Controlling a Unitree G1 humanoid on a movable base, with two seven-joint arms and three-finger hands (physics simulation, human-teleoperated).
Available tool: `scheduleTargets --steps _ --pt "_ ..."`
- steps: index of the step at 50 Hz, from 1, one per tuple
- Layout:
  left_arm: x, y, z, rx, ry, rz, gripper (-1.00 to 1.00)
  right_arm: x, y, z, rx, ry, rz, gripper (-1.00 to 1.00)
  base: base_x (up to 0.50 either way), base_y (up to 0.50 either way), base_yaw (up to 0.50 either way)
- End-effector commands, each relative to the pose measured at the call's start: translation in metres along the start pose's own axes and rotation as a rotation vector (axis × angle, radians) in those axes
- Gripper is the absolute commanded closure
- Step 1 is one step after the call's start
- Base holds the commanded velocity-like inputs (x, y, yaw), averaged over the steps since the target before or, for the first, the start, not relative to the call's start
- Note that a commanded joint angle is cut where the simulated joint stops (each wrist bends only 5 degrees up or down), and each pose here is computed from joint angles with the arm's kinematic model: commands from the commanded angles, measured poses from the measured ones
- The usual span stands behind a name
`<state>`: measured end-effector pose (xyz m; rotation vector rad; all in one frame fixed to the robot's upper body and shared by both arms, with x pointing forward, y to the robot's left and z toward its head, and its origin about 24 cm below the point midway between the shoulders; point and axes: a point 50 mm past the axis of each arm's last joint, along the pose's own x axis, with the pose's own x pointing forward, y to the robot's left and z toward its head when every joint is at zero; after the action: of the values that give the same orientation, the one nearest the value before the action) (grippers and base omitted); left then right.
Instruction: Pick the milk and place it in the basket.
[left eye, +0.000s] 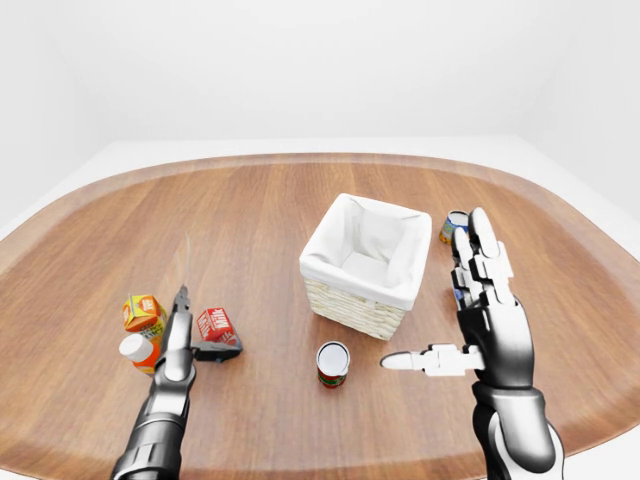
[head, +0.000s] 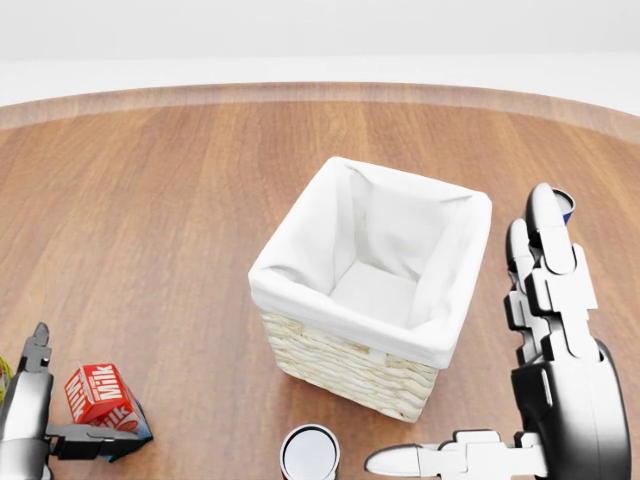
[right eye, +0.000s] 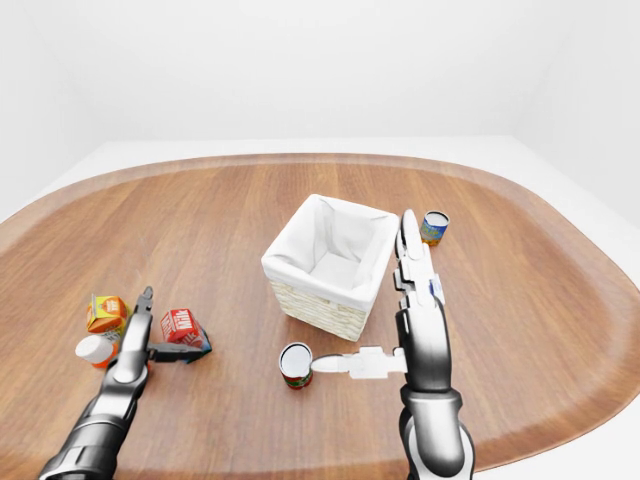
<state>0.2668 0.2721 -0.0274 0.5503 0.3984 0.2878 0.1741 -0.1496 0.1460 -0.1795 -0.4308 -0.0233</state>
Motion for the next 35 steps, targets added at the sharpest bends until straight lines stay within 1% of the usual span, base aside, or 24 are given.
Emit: scheduleTargets --steps 1,3,6,7,8,15,24,29,35 --pt "0.0055 -0.0002 -0.0232 0.055 0.142 0.011 -1.0 0.0002 0.0003 0.0001 0.0 0.0 0.0 -1.0 0.0 0.0 0.0" --pt "0.0056 -0.0005 -0.0229 0.058 0.14 0.007 -1.0 0.0002 0.0001 0.0002 0.0 0.0 0.0 -1.0 0.0 0.0 0.0" --pt "0.0054 -0.0029 -0.0243 0.047 0.15 -0.027 -1.0 0.0003 0.0 0.0004 0.001 0.001 0.0 -1.0 0.0 0.0 0.0" --pt "0.0055 -0.0045 -0.024 0.022 0.154 -0.046 -0.23 0.0003 -0.0001 0.0005 0.0 0.0 0.0 -1.0 0.0 0.0 0.0" --pt "0.0054 -0.0051 -0.0239 0.013 0.154 -0.059 0.98 0.0006 -0.0002 0.0004 0.0 0.001 -0.001 -1.0 0.0 0.0 0.0" --pt "0.0056 -0.0053 -0.0249 0.012 0.16 -0.078 1.0 0.0006 0.0 0.0002 0.003 0.001 0.001 -1.0 0.0 0.0 0.0" --pt "0.0049 -0.0061 -0.0235 0.013 0.148 -0.087 1.0 0.0006 -0.0004 0.0013 0.004 0.001 -0.001 -1.0 0.0 0.0 0.0" --pt "0.0061 -0.0049 -0.0239 0.011 0.157 -0.084 1.0 0.0006 -0.0002 0.0009 0.004 0.001 -0.001 -1.0 0.0 0.0 0.0" --pt "0.0094 -0.0025 -0.0176 0.01 0.137 -0.082 1.0 0.0003 0.0004 0.0009 0.002 0.001 0.001 -1.0 0.0 0.0 0.0"
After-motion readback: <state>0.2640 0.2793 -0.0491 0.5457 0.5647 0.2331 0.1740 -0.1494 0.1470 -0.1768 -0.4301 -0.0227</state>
